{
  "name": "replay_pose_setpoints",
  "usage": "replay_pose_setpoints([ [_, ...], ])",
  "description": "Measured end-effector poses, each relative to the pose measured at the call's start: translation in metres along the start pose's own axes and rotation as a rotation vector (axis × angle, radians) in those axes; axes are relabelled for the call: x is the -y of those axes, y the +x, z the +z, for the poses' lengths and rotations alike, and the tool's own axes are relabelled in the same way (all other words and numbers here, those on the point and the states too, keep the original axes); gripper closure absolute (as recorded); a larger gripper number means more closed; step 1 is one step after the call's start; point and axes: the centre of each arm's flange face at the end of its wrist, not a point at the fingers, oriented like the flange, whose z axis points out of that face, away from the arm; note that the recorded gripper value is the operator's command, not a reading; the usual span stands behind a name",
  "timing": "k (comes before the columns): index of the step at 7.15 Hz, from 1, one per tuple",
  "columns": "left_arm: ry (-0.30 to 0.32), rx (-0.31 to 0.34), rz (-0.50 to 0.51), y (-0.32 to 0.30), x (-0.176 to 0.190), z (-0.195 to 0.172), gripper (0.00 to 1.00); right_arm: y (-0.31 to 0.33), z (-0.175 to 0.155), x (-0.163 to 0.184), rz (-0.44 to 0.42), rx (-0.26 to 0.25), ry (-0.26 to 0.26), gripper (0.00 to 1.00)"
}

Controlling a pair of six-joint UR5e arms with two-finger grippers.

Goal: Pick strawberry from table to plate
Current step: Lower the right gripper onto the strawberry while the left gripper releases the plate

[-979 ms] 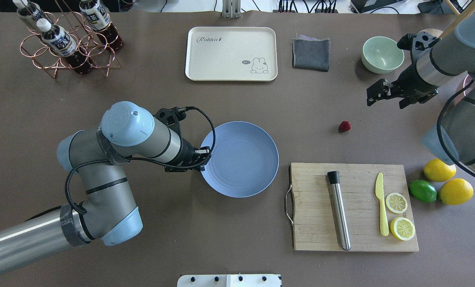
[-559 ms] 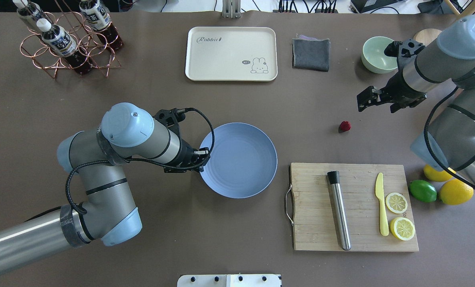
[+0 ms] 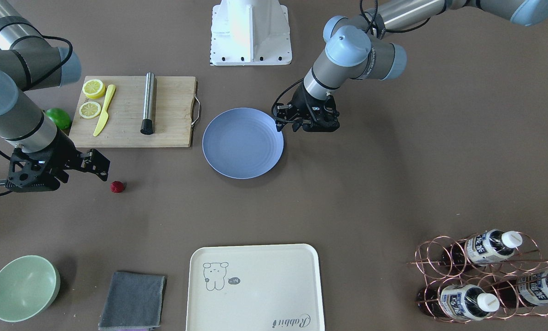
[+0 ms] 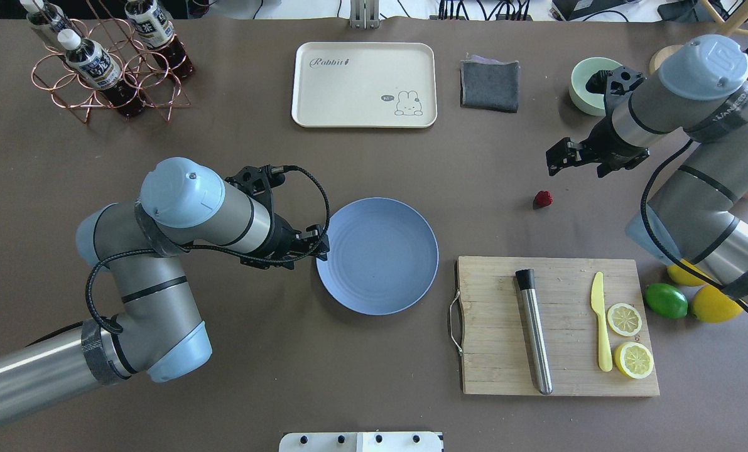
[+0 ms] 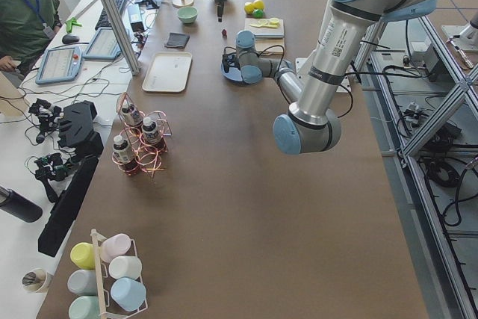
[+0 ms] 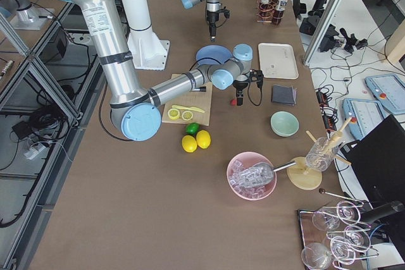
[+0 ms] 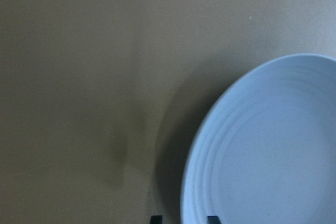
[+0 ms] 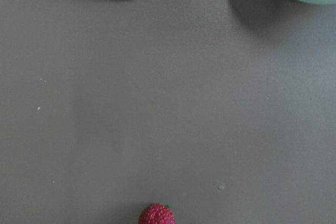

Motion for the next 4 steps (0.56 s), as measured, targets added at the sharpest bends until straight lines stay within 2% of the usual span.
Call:
replay_pose_setpoints([
  [4, -0.014, -0.025, -0.024, -0.005, 0.033, -0.036, 0.02, -0.022, 0.036, -0.005, 0.028, 0.003, -0.010, 0.00],
])
